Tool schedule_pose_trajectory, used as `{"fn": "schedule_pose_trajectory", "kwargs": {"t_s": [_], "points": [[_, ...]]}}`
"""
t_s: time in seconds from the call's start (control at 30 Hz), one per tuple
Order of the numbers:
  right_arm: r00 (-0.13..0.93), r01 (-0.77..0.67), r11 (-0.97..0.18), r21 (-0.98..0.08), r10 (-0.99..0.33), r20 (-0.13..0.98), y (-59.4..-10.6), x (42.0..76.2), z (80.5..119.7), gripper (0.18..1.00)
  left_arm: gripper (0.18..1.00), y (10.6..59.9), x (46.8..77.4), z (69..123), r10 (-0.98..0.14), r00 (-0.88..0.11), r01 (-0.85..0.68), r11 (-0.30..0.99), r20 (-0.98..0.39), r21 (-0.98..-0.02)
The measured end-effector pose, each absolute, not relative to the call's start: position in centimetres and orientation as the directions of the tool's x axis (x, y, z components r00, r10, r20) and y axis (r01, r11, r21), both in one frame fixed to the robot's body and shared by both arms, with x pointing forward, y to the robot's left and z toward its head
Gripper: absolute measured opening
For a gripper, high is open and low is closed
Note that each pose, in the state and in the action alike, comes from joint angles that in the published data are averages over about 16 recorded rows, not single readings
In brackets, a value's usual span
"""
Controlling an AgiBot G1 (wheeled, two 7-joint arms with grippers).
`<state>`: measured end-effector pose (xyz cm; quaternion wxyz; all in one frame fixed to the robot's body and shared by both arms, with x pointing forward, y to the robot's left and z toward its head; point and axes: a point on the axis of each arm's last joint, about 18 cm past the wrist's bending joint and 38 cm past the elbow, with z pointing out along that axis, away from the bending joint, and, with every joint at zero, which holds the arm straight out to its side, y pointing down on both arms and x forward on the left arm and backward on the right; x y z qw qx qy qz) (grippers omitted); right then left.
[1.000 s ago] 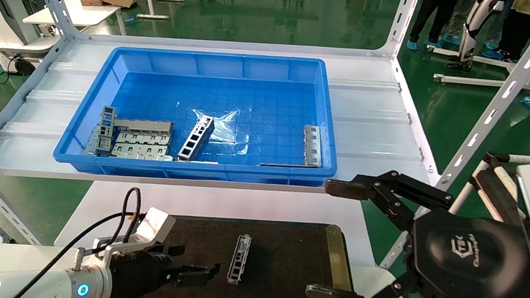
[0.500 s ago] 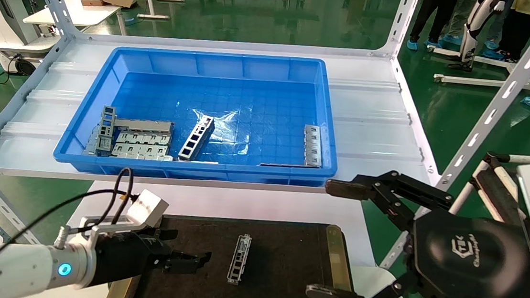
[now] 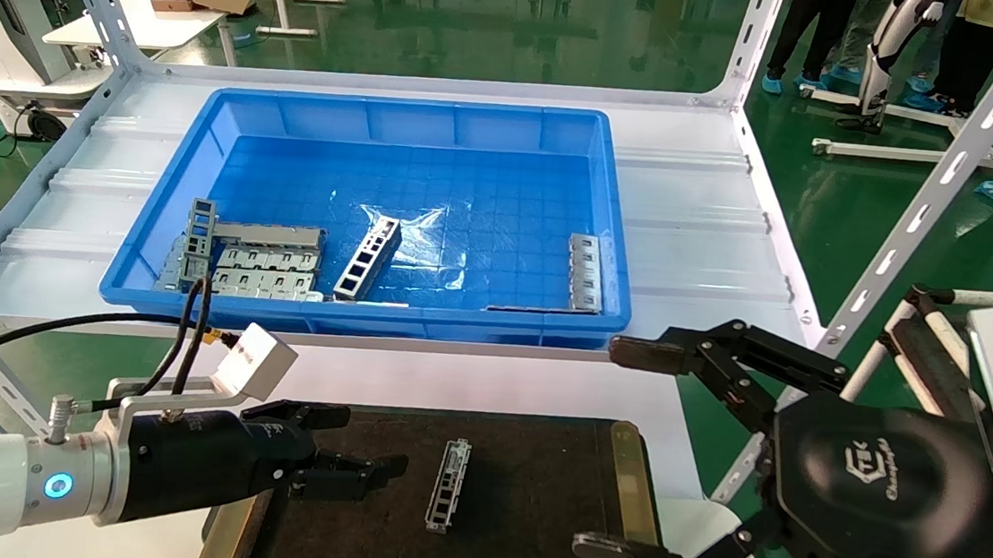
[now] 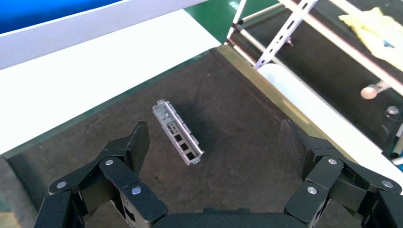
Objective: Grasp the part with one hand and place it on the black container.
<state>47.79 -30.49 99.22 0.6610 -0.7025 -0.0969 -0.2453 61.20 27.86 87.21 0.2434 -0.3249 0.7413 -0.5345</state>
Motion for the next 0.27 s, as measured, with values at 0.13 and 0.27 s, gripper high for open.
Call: {"fn": "schedule_pose_trajectory", "kwargs": {"t_s": [0.13,0.27], "points": [[0.861,0.460,-0.107,-0.881,-0.188,0.473,-30.49,47.79,99.22,1.001,1.001,27.92,61.00,87.18,-0.732,-0.681,-0.207,0.216,-0.018,-0.954],[0.861,0.460,-0.107,-0.881,-0.188,0.473,-30.49,47.79,99.22,1.001,1.001,27.93,60.89,87.09,-0.727,-0.686,-0.199,0.215,-0.021,-0.956]]}}
